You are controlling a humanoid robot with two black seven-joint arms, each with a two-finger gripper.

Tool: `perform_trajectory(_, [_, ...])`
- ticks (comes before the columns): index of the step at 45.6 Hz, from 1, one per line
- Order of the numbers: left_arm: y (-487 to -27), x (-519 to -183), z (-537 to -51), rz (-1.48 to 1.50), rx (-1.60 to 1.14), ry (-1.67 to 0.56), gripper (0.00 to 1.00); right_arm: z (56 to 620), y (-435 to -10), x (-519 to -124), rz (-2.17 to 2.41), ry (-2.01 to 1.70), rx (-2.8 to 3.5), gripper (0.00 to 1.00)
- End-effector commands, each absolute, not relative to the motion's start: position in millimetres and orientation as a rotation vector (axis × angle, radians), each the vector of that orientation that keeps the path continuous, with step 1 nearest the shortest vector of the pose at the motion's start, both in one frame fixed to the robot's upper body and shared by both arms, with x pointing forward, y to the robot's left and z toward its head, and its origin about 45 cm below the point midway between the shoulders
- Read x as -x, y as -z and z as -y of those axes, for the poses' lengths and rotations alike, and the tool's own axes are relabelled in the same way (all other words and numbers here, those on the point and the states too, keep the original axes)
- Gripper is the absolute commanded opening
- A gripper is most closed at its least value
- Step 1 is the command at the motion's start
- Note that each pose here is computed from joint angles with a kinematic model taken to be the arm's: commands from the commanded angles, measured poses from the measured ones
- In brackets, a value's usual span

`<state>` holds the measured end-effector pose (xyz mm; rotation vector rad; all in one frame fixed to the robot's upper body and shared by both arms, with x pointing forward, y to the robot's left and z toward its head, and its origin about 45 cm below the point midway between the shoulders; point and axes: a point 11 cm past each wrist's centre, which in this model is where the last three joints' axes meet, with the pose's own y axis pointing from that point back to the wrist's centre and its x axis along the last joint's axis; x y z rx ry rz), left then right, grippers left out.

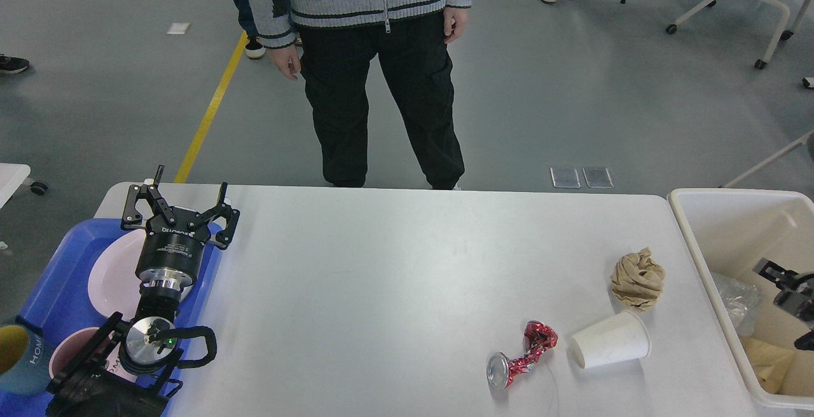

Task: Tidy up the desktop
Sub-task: 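Raise the right gripper out of the bin toward the brown paper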

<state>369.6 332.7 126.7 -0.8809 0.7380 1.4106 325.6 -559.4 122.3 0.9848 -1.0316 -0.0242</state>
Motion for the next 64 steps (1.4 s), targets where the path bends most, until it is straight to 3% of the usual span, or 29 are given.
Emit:
perform_trajectory(1, [-126.7,-369.6,-332.6,-0.738,0.881,-1.41,0.96,536.2,-172.3,-361.5,0.953,0.009,-1.049,1.0])
perform_trajectory(19, [-126.7,-369.6,-332.7,-0.739,0.882,-1.411,0.96,384.8,-312.0,-430.6,0.58,-0.023,-1.313,1.0])
perform_trajectory(23, [-126.7,-369.6,-332.6,-0.738,0.881,-1.41,0.96,350.1,-341.1,-428.1,0.476,-0.031,-1.338,1.0])
perform_trajectory(35, [-126.8,-369.6,-332.8,-0.738,0.883,-1.411,0.96,277.9,-407.2,-371.4,0.318,-0.039,-1.467,1.0])
perform_trajectory(45, [-126.9,-369.6,-333.3,-0.738,0.881,-1.411,0.96,248.8,-397.7,-329.7,0.171,-0.003,-1.522,1.0])
perform_trajectory(64, [-126.7,-369.6,-332.7,-0.739,0.882,-1.411,0.96,248.2,-376.9,-327.8,0.143,0.036,-1.551,1.0])
